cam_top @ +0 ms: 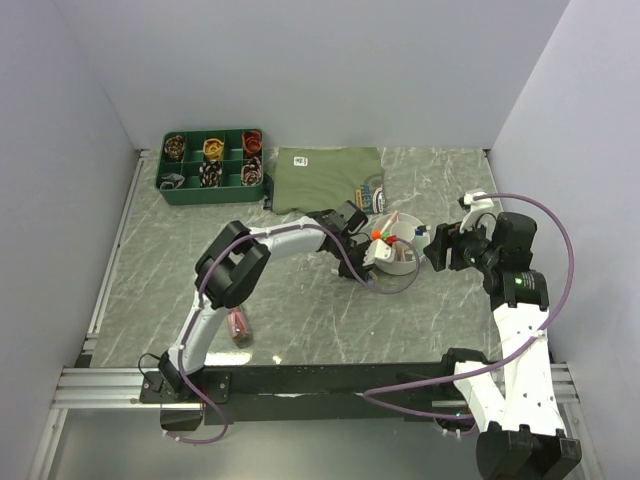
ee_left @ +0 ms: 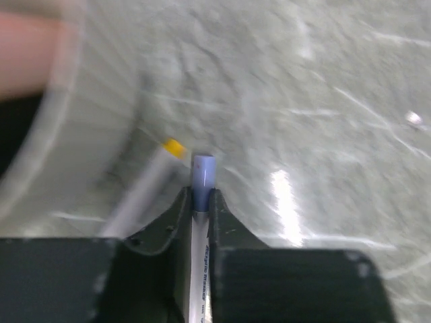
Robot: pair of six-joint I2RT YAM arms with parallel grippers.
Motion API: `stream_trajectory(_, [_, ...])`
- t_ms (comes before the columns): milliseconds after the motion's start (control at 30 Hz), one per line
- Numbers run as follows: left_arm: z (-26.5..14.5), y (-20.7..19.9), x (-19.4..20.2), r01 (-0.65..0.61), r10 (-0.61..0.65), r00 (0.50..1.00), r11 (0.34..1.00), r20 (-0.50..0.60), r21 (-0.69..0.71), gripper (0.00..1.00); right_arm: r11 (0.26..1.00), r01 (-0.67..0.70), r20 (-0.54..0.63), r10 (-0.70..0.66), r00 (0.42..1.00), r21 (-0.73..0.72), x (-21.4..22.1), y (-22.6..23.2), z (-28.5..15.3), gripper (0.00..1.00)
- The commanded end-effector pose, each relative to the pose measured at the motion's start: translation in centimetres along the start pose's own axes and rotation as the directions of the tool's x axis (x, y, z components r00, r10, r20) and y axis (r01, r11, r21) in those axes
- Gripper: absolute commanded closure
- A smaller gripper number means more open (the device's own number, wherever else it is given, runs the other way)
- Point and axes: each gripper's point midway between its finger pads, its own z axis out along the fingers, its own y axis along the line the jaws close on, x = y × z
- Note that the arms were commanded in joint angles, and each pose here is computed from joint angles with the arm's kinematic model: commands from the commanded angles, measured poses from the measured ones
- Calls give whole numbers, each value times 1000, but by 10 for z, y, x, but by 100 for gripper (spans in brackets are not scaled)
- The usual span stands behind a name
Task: Sort the stationery into containers
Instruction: Pick up the pen from the center of the board, then place the pen in the storage box.
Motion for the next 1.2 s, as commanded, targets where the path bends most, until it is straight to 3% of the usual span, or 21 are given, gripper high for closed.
stream_trajectory(0, [-11,-41,23,66,-62,994,997,-90,50,94,1000,24,37,-23,999,-12,-9,3,-1,27])
stream_trajectory(200, [-62,-58,-29,-4,6,1000,997,-20,73,99,1000,13,56,-13,998,-3,-18,1,-2,27])
stream_trajectory(367, [-124,-34,-118,-137,130,966,990,224,20,99,1000,-19,77,19,997,1,-22,0,2,28])
stream_trajectory(433, [-150,-18,-158,-206,201,914,978,353,-22,99,999,-39,84,39,996,1,-23,-1,4,28])
stream_trajectory(533, [-174,-6,-193,-168,135,843,986,521,17,99,999,-53,100,51,994,10,-26,-3,4,28])
stream_trajectory(567, [-186,3,-217,-274,242,762,961,601,-39,99,998,-55,101,54,993,13,-26,-3,4,28])
stream_trajectory(633, [-184,12,-216,-176,117,747,984,655,26,99,998,-56,101,54,993,22,-27,-5,4,28])
stream_trajectory(667, [-201,15,-238,-209,150,679,978,719,-8,99,998,-56,102,53,993,26,-28,-5,3,28])
stream_trajectory(733, [-191,28,-235,-201,118,638,980,761,16,99,998,-54,98,50,994,38,-27,-7,2,28])
stream_trajectory(767, [-192,27,-237,-131,-3,633,985,774,111,99,998,-53,97,49,994,41,-27,-7,2,28])
stream_trajectory(800, [-196,30,-244,-173,50,587,983,808,64,99,997,-55,95,51,994,47,-27,-9,2,28])
stream_trajectory(900, [-185,47,-248,-148,54,561,988,826,36,99,996,-65,89,60,994,60,-26,-12,2,28])
stream_trajectory(1167, [-152,70,-216,-52,-56,561,993,826,103,99,993,-83,76,76,994,89,-27,-17,0,28])
